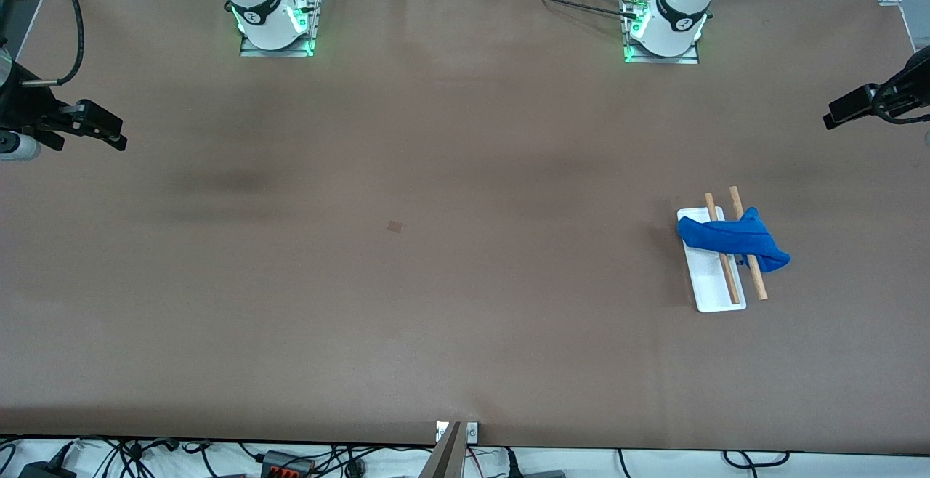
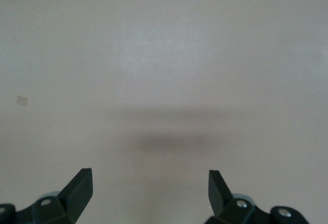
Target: Pass towel and hang on rack
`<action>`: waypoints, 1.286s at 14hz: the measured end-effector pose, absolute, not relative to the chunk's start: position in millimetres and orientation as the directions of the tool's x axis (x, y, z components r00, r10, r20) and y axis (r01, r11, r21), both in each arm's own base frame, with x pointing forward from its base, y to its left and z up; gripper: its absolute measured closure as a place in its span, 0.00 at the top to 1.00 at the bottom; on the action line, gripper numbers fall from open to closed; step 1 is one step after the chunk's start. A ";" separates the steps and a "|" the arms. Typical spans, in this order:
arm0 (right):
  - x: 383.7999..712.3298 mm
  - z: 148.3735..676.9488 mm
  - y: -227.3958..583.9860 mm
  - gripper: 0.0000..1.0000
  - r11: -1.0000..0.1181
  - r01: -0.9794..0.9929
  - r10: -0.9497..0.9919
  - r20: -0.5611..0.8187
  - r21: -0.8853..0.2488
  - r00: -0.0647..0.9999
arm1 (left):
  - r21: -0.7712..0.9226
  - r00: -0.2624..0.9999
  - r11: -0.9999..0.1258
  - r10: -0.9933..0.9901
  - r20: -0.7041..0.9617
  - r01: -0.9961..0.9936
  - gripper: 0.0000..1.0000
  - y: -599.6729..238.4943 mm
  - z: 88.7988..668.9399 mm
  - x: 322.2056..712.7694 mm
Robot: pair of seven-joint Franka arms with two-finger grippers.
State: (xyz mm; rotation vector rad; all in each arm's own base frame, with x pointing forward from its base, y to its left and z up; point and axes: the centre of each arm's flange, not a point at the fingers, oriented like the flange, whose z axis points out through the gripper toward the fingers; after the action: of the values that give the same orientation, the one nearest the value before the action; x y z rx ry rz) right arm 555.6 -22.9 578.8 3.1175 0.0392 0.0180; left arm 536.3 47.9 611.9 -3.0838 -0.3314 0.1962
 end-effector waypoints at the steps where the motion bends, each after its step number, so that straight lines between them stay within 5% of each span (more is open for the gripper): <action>1: 555.6 578.8 -22.9 1.00 -0.999 0.025 0.025 0.011 0.024 1.000 | -0.047 0.969 -0.976 0.215 -0.122 0.211 1.00 47.5 611.9 536.1; 18: 555.6 578.4 -22.9 1.00 -0.999 0.025 0.025 0.010 0.024 1.000 | -0.047 0.975 -0.980 0.199 -0.096 0.195 1.00 34.8 604.4 527.2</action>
State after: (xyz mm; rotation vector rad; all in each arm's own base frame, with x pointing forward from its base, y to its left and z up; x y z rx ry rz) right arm 555.6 -22.9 578.4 3.1176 0.0392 0.0159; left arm 527.2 34.8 604.4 -3.0848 -0.3073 0.1557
